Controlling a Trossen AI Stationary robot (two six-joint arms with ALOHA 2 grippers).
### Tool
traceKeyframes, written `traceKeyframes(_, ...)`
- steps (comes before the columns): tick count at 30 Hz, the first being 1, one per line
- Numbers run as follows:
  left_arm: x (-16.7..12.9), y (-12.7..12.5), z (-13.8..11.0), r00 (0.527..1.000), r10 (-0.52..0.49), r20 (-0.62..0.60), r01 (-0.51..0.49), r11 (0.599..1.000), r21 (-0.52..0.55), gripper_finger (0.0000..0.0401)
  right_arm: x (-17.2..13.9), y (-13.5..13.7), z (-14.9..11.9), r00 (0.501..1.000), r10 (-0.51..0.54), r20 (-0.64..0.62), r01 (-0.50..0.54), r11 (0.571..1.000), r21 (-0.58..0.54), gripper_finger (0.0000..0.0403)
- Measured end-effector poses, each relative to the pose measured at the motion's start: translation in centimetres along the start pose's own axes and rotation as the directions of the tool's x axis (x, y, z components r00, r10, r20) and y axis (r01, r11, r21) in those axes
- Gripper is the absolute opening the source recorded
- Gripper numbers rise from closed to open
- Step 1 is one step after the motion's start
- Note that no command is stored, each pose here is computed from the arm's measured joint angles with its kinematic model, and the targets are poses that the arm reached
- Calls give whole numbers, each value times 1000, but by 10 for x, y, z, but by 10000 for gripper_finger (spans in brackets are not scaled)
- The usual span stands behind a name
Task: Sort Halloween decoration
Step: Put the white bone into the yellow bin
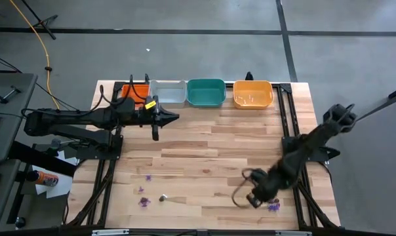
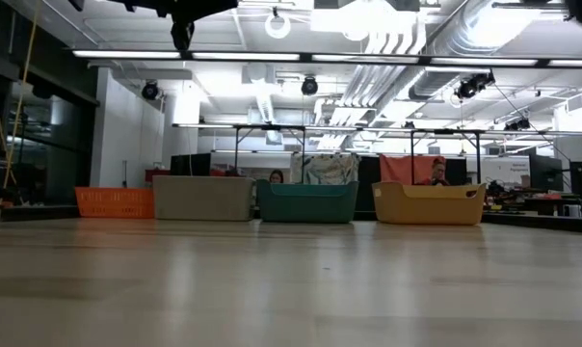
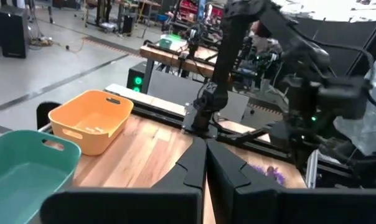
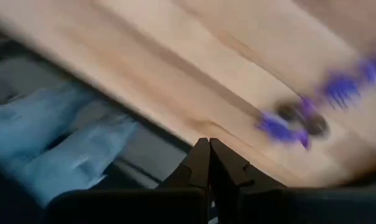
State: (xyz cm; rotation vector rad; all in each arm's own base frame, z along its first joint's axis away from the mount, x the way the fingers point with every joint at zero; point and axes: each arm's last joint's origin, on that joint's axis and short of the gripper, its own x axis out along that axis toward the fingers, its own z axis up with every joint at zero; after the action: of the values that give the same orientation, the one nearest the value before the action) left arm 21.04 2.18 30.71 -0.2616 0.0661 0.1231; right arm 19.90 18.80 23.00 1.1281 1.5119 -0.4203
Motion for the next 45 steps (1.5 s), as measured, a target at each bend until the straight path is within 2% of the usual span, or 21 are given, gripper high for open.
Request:
traceKeyframes(3,0,1,-2,1000,7,-24,-7,1000,7,0,26,-3,-17,995,-92,-31,95,988,121,0)
traceKeyframes(8,0,1,-3,999,10,-30,-10,1000,7,0,55,-12,-31,973,-227,-32,229,949,217,0)
traceKeyframes(10,0,1,-3,1000,10,-30,-10,1000,7,0,63,-13,-32,967,-254,-25,252,938,238,0)
traceKeyframes(17,0,1,-3,999,7,-31,-8,999,-41,1,85,-16,-29,946,-323,-16,319,926,202,0)
traceKeyframes(24,0,1,-3,999,13,-29,-15,997,-70,1,86,-25,-28,909,-416,14,407,896,175,0)
traceKeyframes(31,0,1,-3,999,14,-29,-16,997,-80,1,88,-28,-37,910,-415,14,408,901,148,0)
traceKeyframes(45,0,1,-3,999,14,-30,-16,997,-80,1,102,-24,-36,926,-377,30,366,912,182,0)
